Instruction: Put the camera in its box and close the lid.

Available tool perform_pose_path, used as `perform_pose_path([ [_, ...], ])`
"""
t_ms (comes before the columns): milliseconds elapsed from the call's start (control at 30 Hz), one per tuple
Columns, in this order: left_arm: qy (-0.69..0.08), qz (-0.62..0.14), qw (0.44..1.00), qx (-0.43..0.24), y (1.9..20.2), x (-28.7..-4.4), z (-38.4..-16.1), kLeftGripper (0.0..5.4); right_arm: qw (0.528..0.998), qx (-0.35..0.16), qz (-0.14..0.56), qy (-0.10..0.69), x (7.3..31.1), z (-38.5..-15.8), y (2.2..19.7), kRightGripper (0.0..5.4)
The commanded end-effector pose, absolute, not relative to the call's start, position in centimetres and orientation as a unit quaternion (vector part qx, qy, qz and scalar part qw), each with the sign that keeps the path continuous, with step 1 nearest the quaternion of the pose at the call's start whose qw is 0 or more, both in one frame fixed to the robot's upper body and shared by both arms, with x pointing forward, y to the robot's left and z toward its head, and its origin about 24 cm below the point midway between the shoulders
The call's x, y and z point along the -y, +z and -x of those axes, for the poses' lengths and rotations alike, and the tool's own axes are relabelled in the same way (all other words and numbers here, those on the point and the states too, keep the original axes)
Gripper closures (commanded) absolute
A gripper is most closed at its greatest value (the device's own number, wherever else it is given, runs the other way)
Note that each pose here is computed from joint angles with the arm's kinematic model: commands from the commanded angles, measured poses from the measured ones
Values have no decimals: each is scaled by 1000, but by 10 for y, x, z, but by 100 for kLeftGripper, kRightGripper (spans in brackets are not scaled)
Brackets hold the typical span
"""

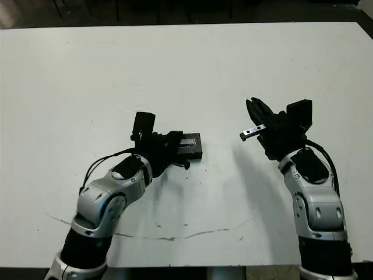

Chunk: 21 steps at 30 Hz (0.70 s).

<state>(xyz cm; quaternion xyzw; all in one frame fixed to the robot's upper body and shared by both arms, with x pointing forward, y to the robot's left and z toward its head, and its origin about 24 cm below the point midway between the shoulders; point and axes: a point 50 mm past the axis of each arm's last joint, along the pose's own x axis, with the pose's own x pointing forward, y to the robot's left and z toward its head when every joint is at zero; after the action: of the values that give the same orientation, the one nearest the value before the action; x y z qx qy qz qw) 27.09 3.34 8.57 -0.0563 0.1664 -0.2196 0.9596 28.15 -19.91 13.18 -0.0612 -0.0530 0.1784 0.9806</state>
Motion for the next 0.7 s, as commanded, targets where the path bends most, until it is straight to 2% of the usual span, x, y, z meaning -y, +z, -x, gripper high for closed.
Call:
perform_pose_path([
  [33,-202,72,936,-278,37,-23,-247,539,982,44,55,176,201,-279,127,540],
  [300,-191,46,928,-316,13,-33,-238,539,982,46,54,176,200,-279,130,540],
  [433,-189,42,929,-315,15,-39,-236,539,981,45,59,180,199,-279,130,540],
  [567,-205,58,946,-245,33,-46,-234,539,979,49,66,185,197,-279,129,540],
  [700,-215,49,968,-122,73,-66,-238,539,980,49,60,185,194,-279,128,540],
])
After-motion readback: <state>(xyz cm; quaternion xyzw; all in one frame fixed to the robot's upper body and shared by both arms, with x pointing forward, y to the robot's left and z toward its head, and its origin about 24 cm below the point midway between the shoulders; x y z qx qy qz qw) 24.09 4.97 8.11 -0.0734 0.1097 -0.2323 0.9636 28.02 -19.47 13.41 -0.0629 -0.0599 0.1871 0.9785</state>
